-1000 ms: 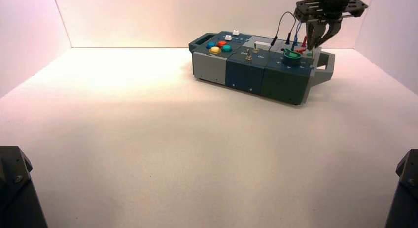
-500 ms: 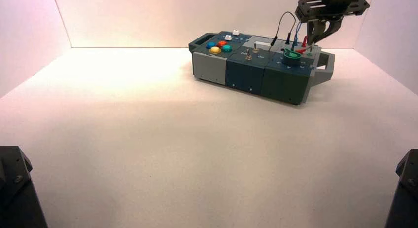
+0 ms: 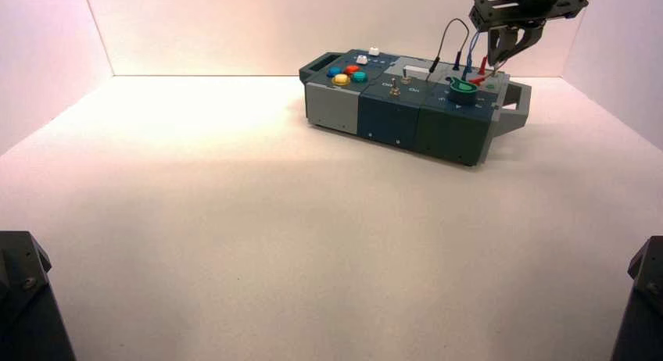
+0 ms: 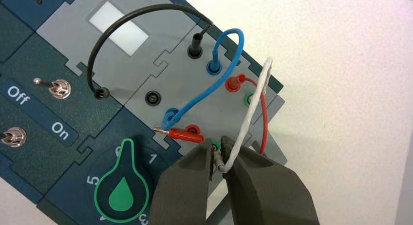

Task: Insert the white wire.

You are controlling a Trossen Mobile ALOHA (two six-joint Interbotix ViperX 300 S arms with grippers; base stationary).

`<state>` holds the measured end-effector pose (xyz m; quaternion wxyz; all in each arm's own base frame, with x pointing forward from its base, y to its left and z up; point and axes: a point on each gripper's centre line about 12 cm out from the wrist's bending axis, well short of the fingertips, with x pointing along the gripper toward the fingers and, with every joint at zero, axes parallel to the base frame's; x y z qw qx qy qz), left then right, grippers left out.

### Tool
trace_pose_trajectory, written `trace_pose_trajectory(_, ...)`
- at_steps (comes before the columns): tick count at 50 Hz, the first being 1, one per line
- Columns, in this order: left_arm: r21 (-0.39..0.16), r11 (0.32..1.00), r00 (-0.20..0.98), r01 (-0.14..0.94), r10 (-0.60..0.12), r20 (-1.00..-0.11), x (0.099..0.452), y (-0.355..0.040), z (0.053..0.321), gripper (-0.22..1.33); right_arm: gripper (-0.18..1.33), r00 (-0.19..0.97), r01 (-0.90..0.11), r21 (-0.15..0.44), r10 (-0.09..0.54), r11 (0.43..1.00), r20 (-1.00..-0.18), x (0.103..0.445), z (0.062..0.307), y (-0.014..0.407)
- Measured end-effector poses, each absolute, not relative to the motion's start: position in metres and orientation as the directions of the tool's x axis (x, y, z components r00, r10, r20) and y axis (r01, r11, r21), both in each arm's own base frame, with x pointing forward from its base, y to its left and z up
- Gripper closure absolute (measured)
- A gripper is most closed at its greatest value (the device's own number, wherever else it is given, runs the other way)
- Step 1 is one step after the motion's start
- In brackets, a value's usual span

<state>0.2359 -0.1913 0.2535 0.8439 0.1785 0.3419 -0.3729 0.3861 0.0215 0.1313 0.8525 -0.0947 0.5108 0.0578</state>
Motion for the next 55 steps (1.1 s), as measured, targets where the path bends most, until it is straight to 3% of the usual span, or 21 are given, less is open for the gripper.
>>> trace_pose_trajectory(55,0.055,0.655,0.493,0.754,-0.509,-0.705,0.235,-0.19,0.255,0.09,1.1,0.493,-0.205,-0.112,0.003,0.972,-0.87,0.383,0.117,0.021)
